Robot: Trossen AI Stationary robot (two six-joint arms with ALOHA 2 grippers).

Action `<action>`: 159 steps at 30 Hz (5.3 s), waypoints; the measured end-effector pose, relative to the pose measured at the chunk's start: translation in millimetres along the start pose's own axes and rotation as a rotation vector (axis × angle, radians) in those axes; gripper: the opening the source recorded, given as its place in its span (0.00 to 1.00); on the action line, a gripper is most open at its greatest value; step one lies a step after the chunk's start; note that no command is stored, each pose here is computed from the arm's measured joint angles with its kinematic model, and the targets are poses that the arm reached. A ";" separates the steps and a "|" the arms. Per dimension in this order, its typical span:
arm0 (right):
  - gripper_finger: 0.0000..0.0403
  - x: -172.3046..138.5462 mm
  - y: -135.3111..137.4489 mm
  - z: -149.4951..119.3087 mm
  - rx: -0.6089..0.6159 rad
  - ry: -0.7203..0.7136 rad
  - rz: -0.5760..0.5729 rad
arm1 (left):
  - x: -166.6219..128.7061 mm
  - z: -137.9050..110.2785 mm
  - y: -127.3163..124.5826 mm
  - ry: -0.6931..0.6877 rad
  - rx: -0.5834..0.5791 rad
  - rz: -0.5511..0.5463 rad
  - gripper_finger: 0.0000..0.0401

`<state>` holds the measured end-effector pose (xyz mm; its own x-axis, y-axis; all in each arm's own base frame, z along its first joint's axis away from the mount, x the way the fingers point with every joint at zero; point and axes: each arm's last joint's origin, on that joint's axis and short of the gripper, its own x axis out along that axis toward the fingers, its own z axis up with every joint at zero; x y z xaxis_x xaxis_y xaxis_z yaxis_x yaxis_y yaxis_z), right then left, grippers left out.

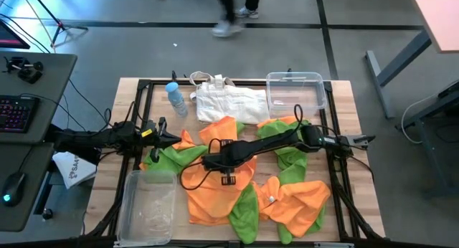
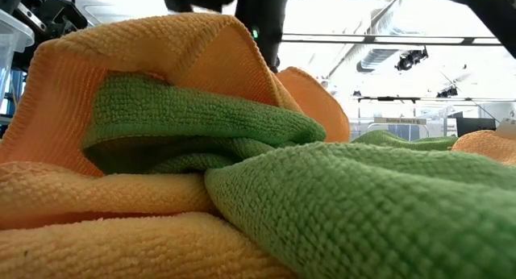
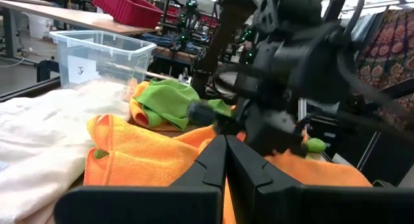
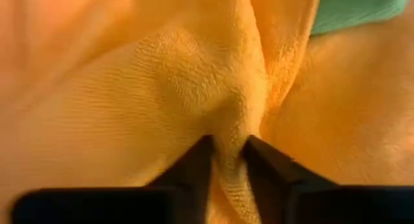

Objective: Sort microfiber towel by color & place in baskets
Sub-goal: Put the orange microfiber cloth into the top transparent bin

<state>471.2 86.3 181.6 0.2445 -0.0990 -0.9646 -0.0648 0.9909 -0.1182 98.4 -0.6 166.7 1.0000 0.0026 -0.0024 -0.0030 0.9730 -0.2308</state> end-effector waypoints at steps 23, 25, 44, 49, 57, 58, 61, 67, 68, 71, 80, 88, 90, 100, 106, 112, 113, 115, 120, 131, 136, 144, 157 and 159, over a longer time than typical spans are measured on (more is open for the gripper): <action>0.00 -233.3 -9.7 -45.2 0.353 -0.398 -0.205 | 0.0 1.3 -0.4 -0.013 -0.239 -0.008 0.00; 0.00 -250.9 -11.6 -58.6 0.379 -0.420 -0.247 | 0.0 1.6 -0.4 -0.016 -0.295 -0.007 0.00; 0.00 -321.8 -44.0 -174.1 0.654 -0.567 -0.475 | 1.1 45.6 -16.2 0.155 -0.100 0.051 0.00; 0.00 -304.4 -40.8 -196.6 0.685 -0.547 -0.438 | 7.6 44.4 -16.7 0.250 0.009 0.066 0.00; 0.00 -308.7 -51.9 -229.1 0.780 -0.781 -0.480 | 14.1 40.5 -15.9 0.292 0.082 0.082 0.00; 0.00 -312.9 -55.8 -233.0 0.798 -0.816 -0.480 | 14.7 40.1 -15.7 0.295 0.080 0.090 0.00; 0.00 -327.0 -68.6 -246.2 0.844 -0.899 -0.499 | 16.7 40.0 -15.5 0.293 0.061 0.103 0.00; 0.00 -362.1 -89.3 -269.6 0.875 -1.066 -0.546 | 20.9 41.8 -16.3 0.271 0.057 0.100 0.00; 0.00 -368.5 -91.9 -272.8 0.868 -1.097 -0.551 | 21.5 42.0 -16.4 0.268 0.057 0.099 0.00; 0.00 -386.5 -97.5 -280.9 0.851 -1.194 -0.546 | 22.8 41.6 -16.1 0.270 0.059 0.110 0.00; 0.00 -420.3 -104.4 -285.0 0.771 -1.355 -0.653 | 24.7 39.8 -15.6 0.285 0.061 0.124 0.00; 0.00 -418.9 -115.7 -286.7 0.793 -1.282 -0.818 | 24.9 40.5 -15.5 0.277 0.062 0.130 0.00; 0.00 -417.4 -119.5 -287.7 0.809 -1.259 -0.855 | 24.9 40.6 -15.4 0.275 0.062 0.136 0.00; 0.00 -413.8 -141.2 -288.5 0.823 -1.251 -0.929 | 24.9 40.6 -15.2 0.274 0.062 0.141 0.00; 0.00 -398.1 -154.0 -287.2 0.834 -1.141 -0.924 | 24.9 40.5 -15.2 0.274 0.061 0.141 0.00; 0.00 -352.9 -171.9 -275.8 0.881 -0.902 -0.837 | 24.9 40.5 -15.2 0.274 0.058 0.142 0.00; 0.00 -344.2 -175.2 -273.7 0.893 -0.876 -0.806 | 24.8 40.5 -15.1 0.273 0.053 0.144 0.00; 0.00 -329.1 -181.3 -272.8 0.930 -0.825 -0.734 | 24.9 40.5 -15.1 0.272 0.039 0.148 0.00; 0.00 -290.1 -199.4 -278.5 1.093 -0.594 -0.604 | 24.8 40.5 -15.1 0.272 0.038 0.149 0.00; 0.00 -215.9 -256.3 -275.6 1.282 -0.267 -0.269 | 24.8 40.4 -15.0 0.273 0.038 0.149 0.00; 0.00 -178.1 -275.7 -269.9 1.311 -0.096 -0.167 | 24.8 40.4 -14.8 0.272 0.039 0.153 0.00; 0.00 -119.4 -293.9 -285.5 1.300 0.072 -0.097 | 24.8 40.2 -14.8 0.273 0.039 0.153 0.00; 0.00 -63.8 -303.0 -318.6 1.470 0.041 -0.117 | 24.7 40.4 -14.2 0.263 -0.009 0.181 0.00; 0.00 -61.1 -303.5 -318.4 1.484 0.052 -0.124 | 24.7 40.4 -14.2 0.263 -0.009 0.181 0.00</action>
<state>167.8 -237.4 201.3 0.1386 -0.1589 -0.9775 0.9806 0.1600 0.1130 123.2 -5.0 209.2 0.9484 0.1150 -0.2955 -0.1825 0.9601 -0.2121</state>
